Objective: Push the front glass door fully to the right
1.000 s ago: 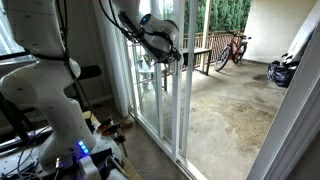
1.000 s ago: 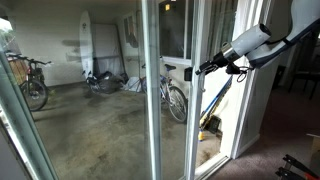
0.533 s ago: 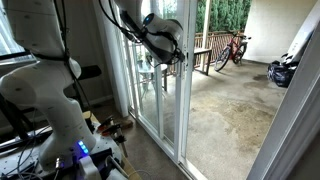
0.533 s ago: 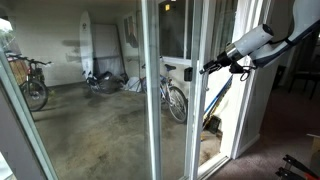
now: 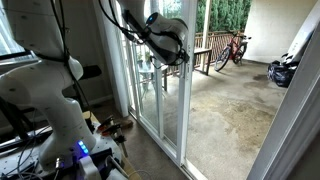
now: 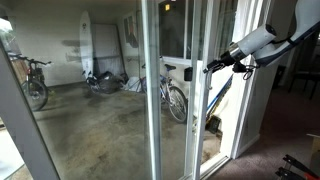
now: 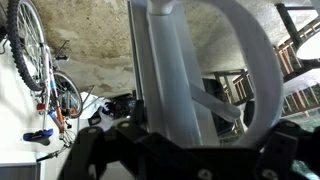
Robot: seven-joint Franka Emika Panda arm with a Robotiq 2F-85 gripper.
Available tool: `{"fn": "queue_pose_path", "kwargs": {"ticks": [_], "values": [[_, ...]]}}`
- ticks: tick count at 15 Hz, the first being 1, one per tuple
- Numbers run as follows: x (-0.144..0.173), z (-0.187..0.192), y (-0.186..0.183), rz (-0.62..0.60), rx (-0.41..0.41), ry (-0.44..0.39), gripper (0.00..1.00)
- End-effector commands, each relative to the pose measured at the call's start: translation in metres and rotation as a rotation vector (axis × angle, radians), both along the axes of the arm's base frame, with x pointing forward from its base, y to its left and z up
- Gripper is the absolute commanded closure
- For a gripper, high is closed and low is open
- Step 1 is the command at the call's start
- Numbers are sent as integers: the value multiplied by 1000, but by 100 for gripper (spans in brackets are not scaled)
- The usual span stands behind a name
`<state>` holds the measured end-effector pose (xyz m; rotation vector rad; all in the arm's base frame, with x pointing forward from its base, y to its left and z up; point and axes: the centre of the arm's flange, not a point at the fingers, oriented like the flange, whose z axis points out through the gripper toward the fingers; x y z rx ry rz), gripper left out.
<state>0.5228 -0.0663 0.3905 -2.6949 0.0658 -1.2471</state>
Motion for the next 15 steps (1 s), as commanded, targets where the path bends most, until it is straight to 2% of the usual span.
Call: {"fn": "queue_pose_path", "kwargs": {"ticks": [1,10,15], "values": [[-21,-32,-66,-8,-47,57,0],[-17,-25,-102,-44,-31,48,0],[-19,-18,-123,-133,18,52,0]]}}
